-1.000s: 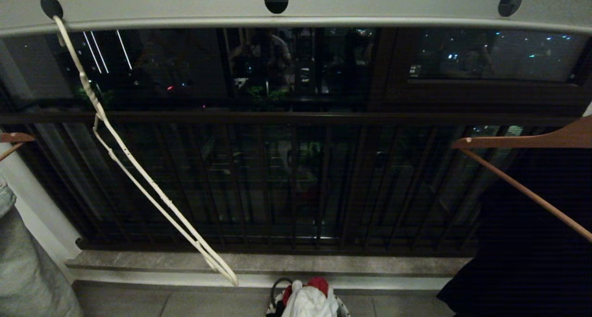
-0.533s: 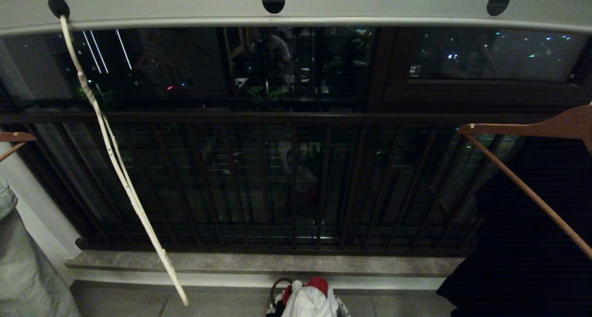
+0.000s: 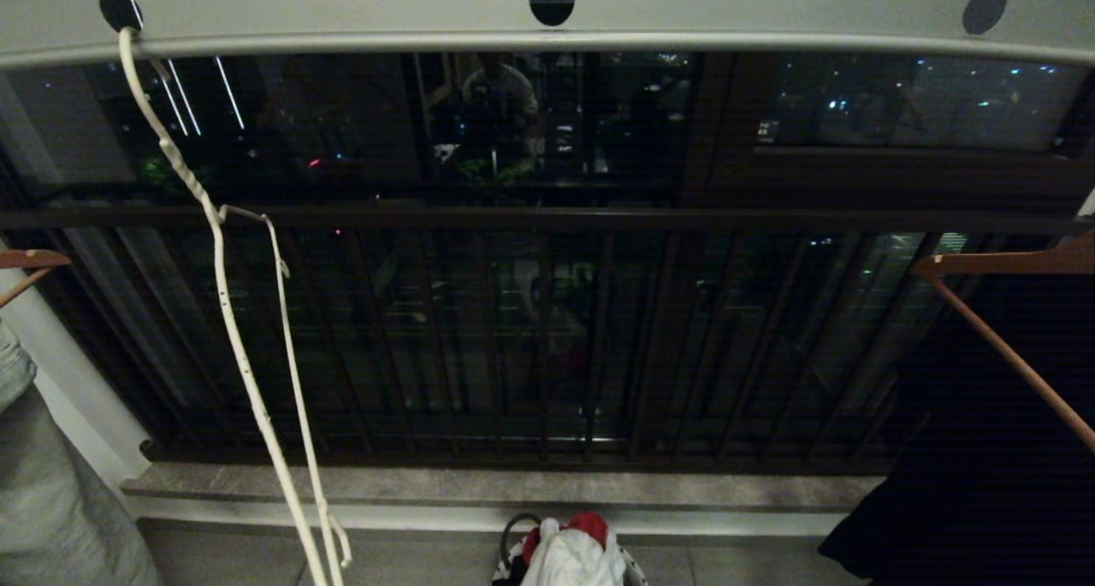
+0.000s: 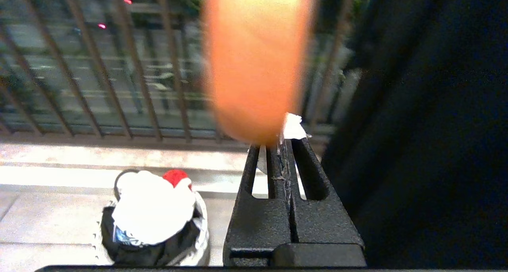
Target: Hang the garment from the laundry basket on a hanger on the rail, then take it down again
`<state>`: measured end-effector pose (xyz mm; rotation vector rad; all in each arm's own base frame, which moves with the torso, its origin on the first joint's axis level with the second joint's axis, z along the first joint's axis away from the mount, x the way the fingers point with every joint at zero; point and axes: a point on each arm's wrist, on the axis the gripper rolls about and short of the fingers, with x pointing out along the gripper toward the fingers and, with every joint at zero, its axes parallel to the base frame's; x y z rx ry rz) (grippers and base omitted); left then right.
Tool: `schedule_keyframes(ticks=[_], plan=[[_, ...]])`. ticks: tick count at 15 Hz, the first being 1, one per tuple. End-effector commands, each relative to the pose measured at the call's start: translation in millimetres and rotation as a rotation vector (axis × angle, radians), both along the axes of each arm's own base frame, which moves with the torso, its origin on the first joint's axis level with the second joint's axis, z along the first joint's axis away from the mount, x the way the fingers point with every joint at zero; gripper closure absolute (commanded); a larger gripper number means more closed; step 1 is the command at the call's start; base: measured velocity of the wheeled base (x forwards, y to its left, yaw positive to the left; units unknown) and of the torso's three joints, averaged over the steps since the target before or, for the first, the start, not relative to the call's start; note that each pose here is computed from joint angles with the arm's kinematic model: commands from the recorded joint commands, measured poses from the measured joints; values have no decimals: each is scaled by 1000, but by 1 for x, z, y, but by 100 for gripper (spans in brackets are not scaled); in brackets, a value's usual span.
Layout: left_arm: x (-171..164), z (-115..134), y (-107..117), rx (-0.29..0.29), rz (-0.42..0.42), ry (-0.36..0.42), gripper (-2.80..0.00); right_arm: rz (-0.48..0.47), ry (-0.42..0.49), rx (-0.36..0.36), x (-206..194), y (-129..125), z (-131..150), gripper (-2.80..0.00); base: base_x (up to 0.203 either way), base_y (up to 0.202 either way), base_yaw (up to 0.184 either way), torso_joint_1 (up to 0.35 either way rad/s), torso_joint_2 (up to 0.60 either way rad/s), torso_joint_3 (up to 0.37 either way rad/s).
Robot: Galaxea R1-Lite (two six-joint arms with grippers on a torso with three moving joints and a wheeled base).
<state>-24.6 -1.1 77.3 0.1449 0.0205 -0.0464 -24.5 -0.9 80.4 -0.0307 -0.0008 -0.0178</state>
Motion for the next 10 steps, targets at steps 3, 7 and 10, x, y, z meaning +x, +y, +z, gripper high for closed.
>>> schedule_keyframes(ticks=[3,7,10], plan=[[0,-1,0,-61,8,9,0,13,6,-1,2,0,-5,0,0,0,0,0,0,0],[0,-1,1,-123,35,9,0,10,4,17,2,0,-5,0,0,0,0,0,0,0],[0,-2,1,-137,48,10,0,11,4,18,2,0,-5,0,0,0,0,0,0,0]])
